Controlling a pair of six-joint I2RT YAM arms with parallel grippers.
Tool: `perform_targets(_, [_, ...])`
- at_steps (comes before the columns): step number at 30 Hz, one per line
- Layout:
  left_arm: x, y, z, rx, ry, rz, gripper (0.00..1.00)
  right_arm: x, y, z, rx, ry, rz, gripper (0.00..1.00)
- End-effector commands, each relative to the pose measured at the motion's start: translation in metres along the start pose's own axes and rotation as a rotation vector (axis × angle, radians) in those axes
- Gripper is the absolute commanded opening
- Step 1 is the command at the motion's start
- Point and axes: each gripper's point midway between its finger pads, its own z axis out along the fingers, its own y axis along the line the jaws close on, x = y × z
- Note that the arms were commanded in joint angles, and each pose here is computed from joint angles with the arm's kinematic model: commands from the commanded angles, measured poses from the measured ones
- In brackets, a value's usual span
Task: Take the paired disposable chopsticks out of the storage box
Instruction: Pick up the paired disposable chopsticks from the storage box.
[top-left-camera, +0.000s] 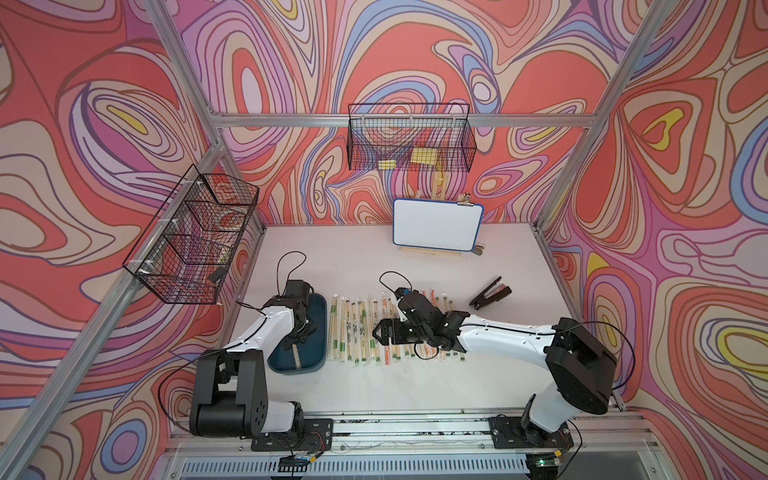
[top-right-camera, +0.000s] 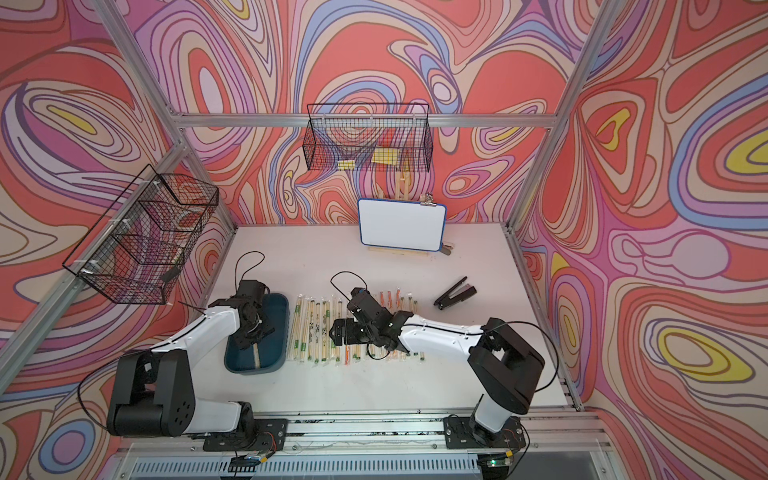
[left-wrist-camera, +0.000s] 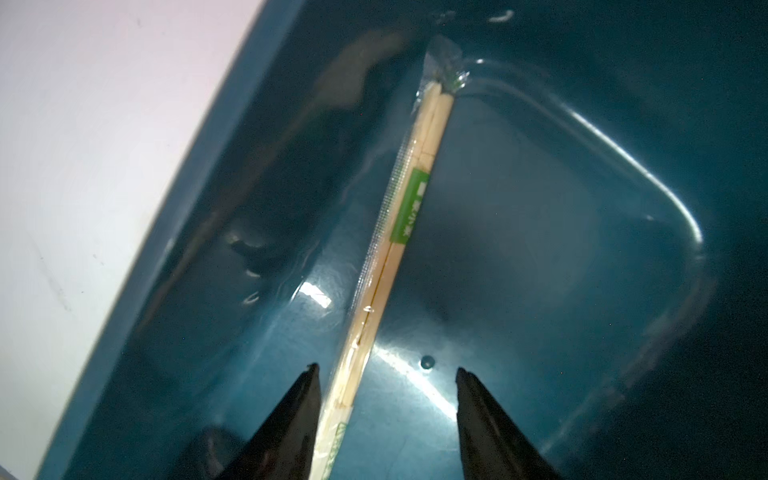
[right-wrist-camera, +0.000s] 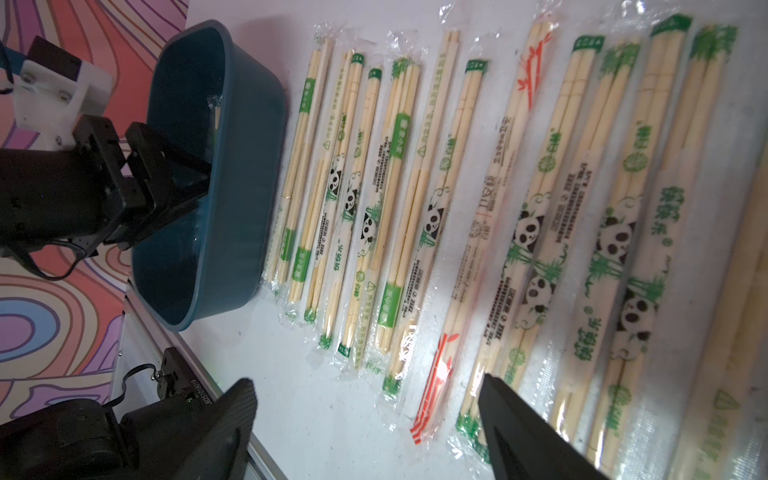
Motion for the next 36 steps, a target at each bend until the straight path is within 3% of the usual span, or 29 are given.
perform_targets(1, [0.003, 0.001, 0.008, 0.000, 0.009, -0.032, 0.57, 0.001, -0.005, -0.002, 0.002, -0.003, -0.005, 0.89])
perform_targets(19, [0.014, -0.002, 0.035, 0.032, 0.051, -0.064, 0.55, 0.001, -0.013, -0.006, 0.029, -0.003, 0.007, 0.89])
perform_targets(29, [0.005, -0.018, 0.031, 0.095, 0.047, -0.030, 0.32, -0.001, -0.012, -0.005, 0.031, -0.006, 0.011, 0.89])
perform_targets(36, [0.001, -0.022, 0.028, 0.114, 0.040, -0.007, 0.26, -0.002, -0.012, -0.003, 0.031, -0.003, 0.013, 0.89])
